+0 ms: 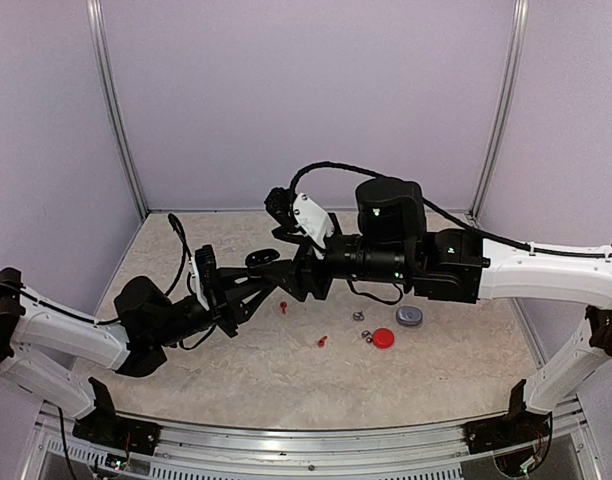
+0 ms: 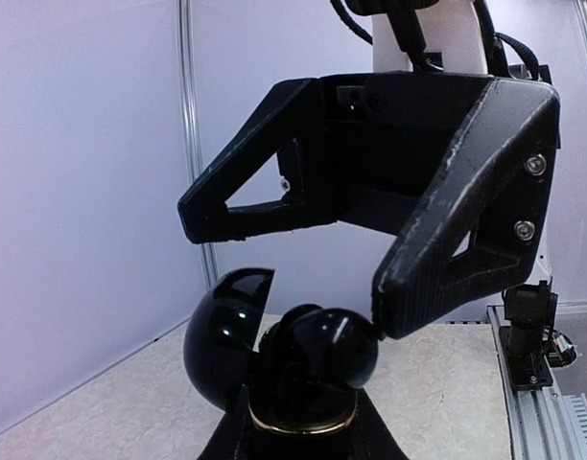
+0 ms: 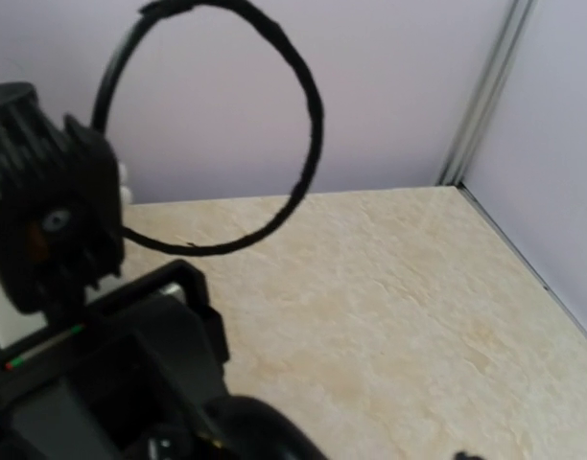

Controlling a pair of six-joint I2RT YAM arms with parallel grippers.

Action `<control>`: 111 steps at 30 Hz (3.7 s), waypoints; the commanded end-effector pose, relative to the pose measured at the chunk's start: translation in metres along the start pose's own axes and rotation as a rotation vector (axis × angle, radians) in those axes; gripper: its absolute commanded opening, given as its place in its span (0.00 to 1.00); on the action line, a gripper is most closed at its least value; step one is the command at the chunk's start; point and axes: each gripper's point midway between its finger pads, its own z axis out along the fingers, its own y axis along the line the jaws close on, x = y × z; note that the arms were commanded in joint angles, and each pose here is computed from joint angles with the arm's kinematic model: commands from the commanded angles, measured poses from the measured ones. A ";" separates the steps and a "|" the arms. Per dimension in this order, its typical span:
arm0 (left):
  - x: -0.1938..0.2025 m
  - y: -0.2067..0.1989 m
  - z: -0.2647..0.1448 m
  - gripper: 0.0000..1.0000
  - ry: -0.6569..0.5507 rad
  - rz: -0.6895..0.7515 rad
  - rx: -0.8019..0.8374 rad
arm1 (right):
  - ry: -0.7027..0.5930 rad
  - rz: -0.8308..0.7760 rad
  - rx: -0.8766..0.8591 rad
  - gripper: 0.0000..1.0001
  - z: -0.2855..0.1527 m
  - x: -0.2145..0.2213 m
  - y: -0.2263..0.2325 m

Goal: Insert the wireless bluetooth earbuds into the charging case
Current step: Close the charging case with the earbuds.

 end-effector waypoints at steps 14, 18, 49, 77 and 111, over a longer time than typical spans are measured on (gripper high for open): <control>-0.009 0.001 0.003 0.00 -0.025 0.006 0.005 | 0.054 0.047 0.142 0.77 0.005 0.006 -0.030; -0.010 0.001 0.002 0.00 -0.026 0.009 0.002 | 0.073 0.062 0.151 0.76 0.003 0.013 -0.034; -0.009 -0.013 0.003 0.00 -0.019 0.039 0.059 | 0.067 0.083 0.156 0.73 -0.001 0.012 -0.046; -0.016 -0.036 -0.001 0.00 -0.041 0.019 0.211 | -0.099 0.070 -0.276 0.76 -0.048 -0.012 0.003; -0.015 -0.030 0.010 0.00 -0.026 -0.024 0.189 | -0.048 0.049 -0.519 0.64 -0.048 0.005 0.050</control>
